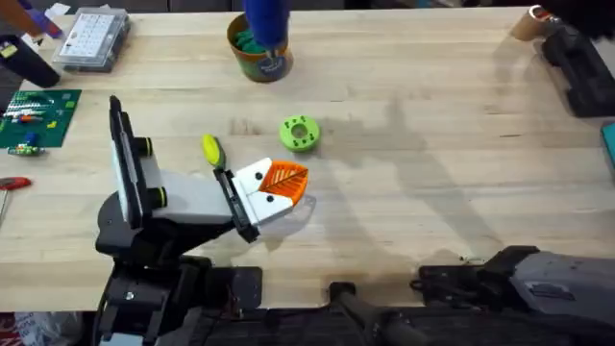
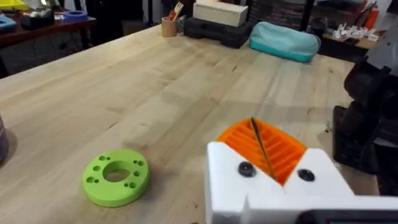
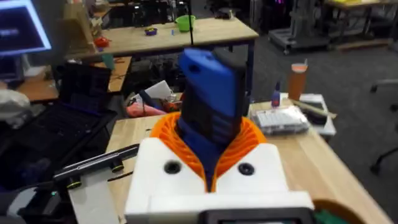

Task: Pick up the gripper from the table and insert it into the empty holder that is missing its gripper. Then pick up a screw, insert it into the mounting hole, and use the screwdriver to tighten it. Finally, clean up the table by picking up the vegetable and placing it into the bucket.

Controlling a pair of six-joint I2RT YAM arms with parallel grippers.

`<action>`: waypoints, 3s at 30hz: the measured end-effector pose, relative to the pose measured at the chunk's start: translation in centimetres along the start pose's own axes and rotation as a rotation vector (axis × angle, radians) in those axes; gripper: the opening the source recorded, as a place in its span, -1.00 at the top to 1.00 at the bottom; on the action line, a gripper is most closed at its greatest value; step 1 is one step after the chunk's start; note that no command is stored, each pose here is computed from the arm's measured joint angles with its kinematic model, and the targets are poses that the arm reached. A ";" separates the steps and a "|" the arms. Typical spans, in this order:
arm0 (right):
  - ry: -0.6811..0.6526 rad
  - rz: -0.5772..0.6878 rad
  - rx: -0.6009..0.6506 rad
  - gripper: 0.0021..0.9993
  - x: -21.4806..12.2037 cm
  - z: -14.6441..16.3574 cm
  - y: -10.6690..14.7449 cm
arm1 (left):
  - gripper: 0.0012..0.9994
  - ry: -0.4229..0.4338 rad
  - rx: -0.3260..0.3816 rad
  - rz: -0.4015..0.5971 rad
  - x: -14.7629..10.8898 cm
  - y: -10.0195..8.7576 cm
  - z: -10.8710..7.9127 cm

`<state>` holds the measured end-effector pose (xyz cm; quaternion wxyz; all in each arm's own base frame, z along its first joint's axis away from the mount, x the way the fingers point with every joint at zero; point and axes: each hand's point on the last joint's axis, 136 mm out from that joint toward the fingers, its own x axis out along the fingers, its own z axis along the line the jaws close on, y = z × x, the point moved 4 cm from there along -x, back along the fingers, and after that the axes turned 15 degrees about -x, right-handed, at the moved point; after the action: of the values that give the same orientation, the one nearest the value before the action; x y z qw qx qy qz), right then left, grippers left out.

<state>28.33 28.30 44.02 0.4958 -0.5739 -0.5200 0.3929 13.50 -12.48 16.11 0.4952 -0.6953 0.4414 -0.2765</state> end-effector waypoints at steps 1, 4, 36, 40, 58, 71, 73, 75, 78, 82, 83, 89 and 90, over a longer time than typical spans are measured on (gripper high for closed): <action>-0.001 -0.020 -0.027 0.96 -0.3 0.5 -0.2 | 0.99 0.000 0.000 0.000 0.0 0.0 0.0; -0.004 -0.072 -0.092 0.97 -1.1 1.8 -0.2 | 0.99 0.000 0.000 0.000 0.0 0.0 0.0; -0.283 -0.217 -0.194 0.97 0.1 9.8 1.7 | 0.99 0.000 0.000 0.000 0.0 0.0 0.0; -0.284 -0.215 -0.166 0.97 -0.1 10.0 2.8 | 0.99 0.000 0.000 0.000 0.0 0.0 0.0; -0.338 -0.202 -0.104 0.97 0.9 11.7 3.8 | 0.99 0.000 0.000 0.000 0.0 0.0 0.0; -0.341 -0.182 -0.081 0.97 0.9 11.9 5.0 | 0.99 0.000 0.000 0.000 0.0 0.0 0.0; -0.342 -0.179 -0.077 0.97 0.9 12.0 5.2 | 0.99 0.000 0.000 0.000 0.0 0.0 0.0; -0.341 -0.175 -0.072 0.97 0.9 12.0 5.4 | 0.99 0.000 0.000 0.000 0.0 0.0 0.0; -0.337 -0.174 -0.071 0.97 0.8 12.1 5.8 | 0.99 0.000 0.000 0.000 0.0 0.0 0.0; -0.333 -0.172 -0.068 0.97 0.8 12.1 6.2 | 0.99 0.000 0.000 0.000 0.0 0.0 0.0; -0.333 -0.171 -0.069 0.97 0.8 12.1 6.2 | 0.99 0.000 0.000 0.000 0.0 0.0 0.0; -0.331 -0.173 -0.080 0.97 0.8 12.1 6.2 | 0.99 0.000 0.000 0.000 0.0 0.0 0.0; -0.330 -0.173 -0.082 0.97 0.8 12.1 6.2 | 0.99 0.000 0.000 0.000 0.0 0.0 0.0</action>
<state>18.01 31.22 35.58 0.4119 -0.4744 -0.6574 0.4162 13.51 -12.47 16.10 0.4953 -0.6954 0.4414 -0.2763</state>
